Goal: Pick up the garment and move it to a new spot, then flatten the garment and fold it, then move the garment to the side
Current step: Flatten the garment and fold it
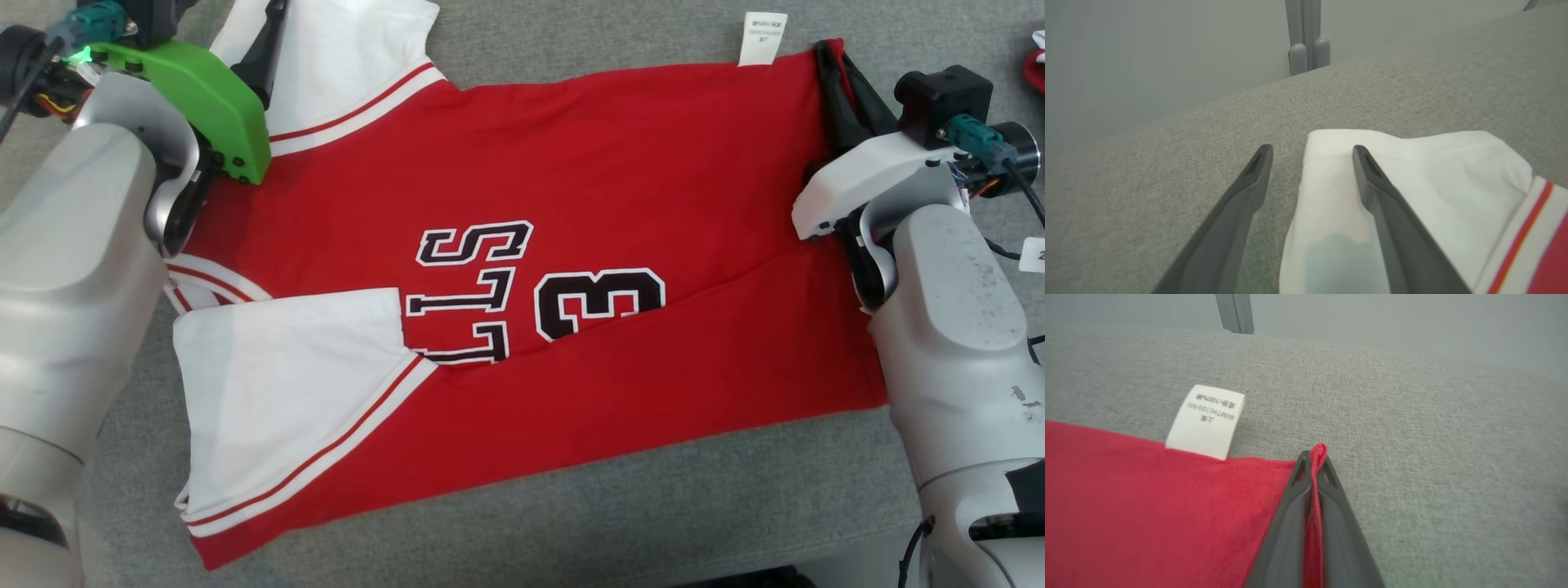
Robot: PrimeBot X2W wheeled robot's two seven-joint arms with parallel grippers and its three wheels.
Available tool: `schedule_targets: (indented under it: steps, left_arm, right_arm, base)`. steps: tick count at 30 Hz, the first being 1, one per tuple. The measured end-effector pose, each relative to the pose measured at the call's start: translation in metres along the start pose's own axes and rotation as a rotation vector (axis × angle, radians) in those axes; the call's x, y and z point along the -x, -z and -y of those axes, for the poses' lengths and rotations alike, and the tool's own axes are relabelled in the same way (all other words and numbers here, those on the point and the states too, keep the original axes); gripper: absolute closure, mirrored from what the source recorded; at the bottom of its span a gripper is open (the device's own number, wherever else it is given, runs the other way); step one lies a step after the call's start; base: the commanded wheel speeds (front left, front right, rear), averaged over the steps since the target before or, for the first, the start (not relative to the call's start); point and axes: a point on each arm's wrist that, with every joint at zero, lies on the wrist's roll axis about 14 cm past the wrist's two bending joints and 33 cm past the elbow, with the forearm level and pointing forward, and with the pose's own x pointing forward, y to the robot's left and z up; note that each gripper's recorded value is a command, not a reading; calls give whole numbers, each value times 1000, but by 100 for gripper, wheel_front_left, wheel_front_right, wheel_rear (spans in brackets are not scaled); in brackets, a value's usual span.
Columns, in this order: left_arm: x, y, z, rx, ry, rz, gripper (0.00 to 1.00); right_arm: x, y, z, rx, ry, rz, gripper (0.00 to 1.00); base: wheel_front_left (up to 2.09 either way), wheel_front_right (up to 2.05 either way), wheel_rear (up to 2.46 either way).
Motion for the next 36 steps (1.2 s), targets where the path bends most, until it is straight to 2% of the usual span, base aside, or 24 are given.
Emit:
schedule_targets:
  steps: [2, 3, 4, 5, 7, 8, 12, 16, 21, 25, 36]
  left_arm:
    - [-5, 6, -3, 3, -1, -22, 2]
    - [-7, 8, -5, 14, -7, -31, 11]
    - [-8, 12, -7, 14, -11, -43, 15]
    - [-8, 17, -8, 14, -15, -53, 24]
    - [-9, 24, -8, 12, -16, -71, 86]
    - [-9, 25, -5, 20, -10, -74, 100]
    - [-7, 27, 0, 36, 3, -77, 100]
    - [0, 12, -7, 24, -17, 5, 100]
    - [8, -34, -17, 9, -51, 130, 100]
    - [24, -91, -15, -14, -56, 290, 100]
    - [95, -62, 11, 44, -95, 317, 100]
  right_arm:
    - [0, 1, 1, 0, 2, 0, 100]
    - [0, 2, 1, 1, 2, 0, 100]
    - [0, 2, 1, 1, 3, 1, 100]
    - [0, 2, 1, 2, 2, 2, 100]
    - [1, 2, 2, 3, 3, 1, 100]
    - [1, 2, 2, 3, 3, 1, 100]
    - [1, 0, 1, -2, 2, 4, 100]
    - [1, -8, 1, -2, 2, 28, 100]
    - [0, -33, 1, 11, 2, 97, 100]
    - [5, -60, 4, 12, 13, 174, 100]
    - [45, -74, -5, -3, -23, 226, 100]
  base:
    - [0, 0, 0]
    - [0, 0, 0]
    - [0, 0, 0]
    - [0, 0, 0]
    - [0, 0, 0]
    - [0, 0, 0]
    - [0, 0, 0]
    - [0, 0, 0]
    - [0, 0, 0]
    - [0, 0, 0]
    - [0, 0, 0]
